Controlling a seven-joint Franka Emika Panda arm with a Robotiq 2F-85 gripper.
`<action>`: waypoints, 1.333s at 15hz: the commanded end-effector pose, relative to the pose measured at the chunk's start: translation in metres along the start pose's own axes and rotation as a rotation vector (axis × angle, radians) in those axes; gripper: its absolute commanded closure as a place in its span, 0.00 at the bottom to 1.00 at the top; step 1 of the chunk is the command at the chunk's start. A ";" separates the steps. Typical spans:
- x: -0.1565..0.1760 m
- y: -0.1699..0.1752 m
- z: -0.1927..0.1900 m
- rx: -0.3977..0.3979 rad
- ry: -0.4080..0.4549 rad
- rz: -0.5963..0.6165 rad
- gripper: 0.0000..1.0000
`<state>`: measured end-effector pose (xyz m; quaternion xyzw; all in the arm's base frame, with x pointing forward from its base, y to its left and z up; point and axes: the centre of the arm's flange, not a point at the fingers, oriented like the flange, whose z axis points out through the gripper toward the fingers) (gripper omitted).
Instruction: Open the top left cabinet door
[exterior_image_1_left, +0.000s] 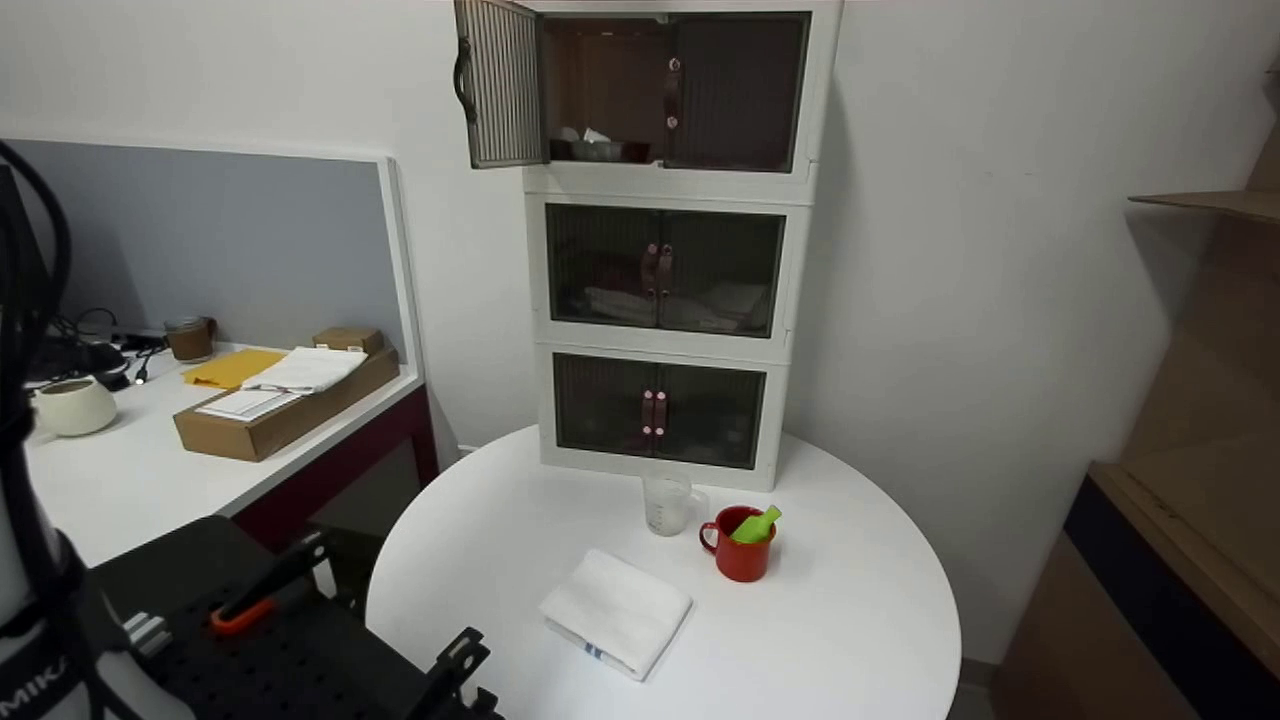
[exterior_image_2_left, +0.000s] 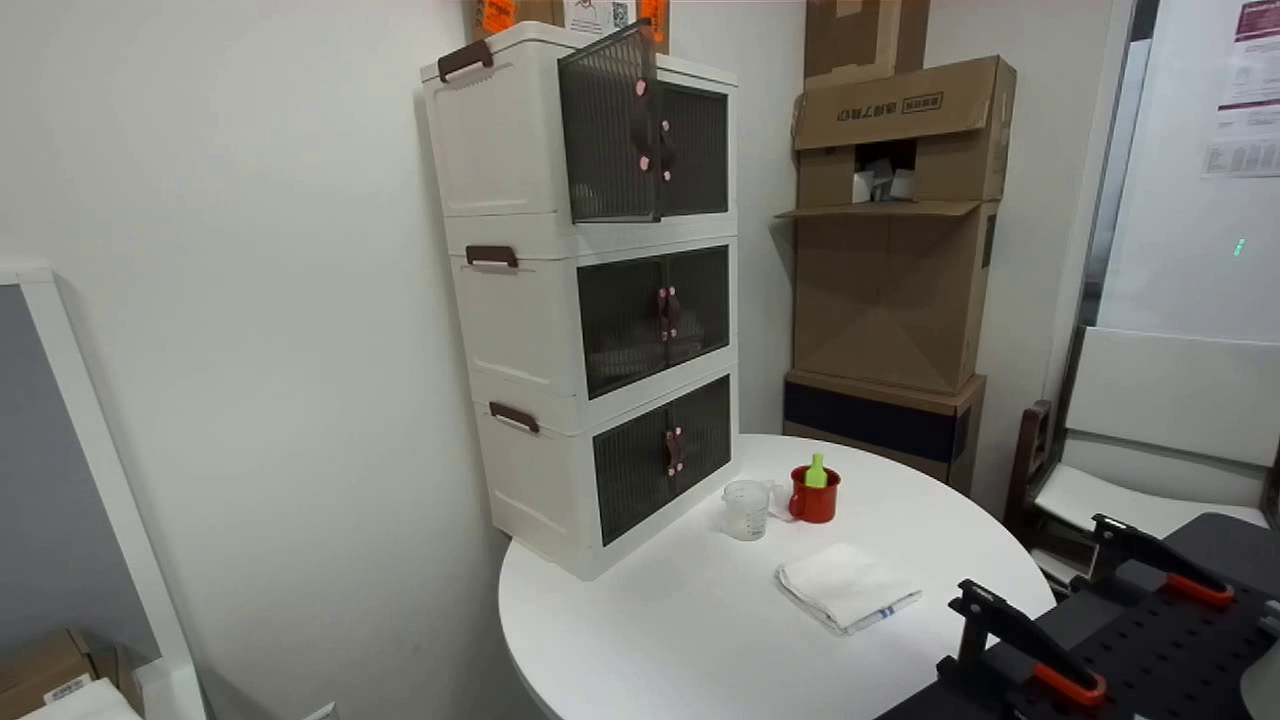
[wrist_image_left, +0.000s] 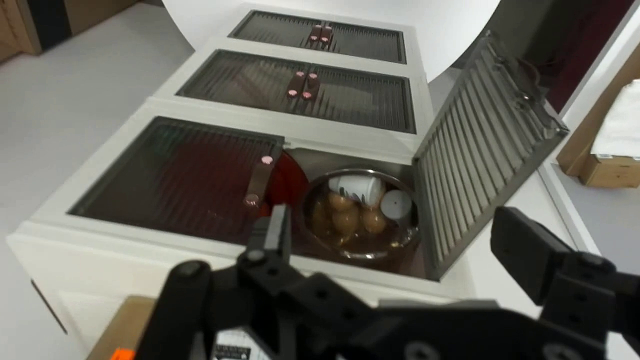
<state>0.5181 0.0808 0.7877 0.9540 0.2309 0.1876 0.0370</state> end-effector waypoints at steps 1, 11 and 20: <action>-0.029 0.023 0.058 0.067 -0.037 0.027 0.00; -0.110 0.054 0.202 0.039 -0.225 0.152 0.00; -0.109 0.049 0.258 0.015 -0.210 0.219 0.00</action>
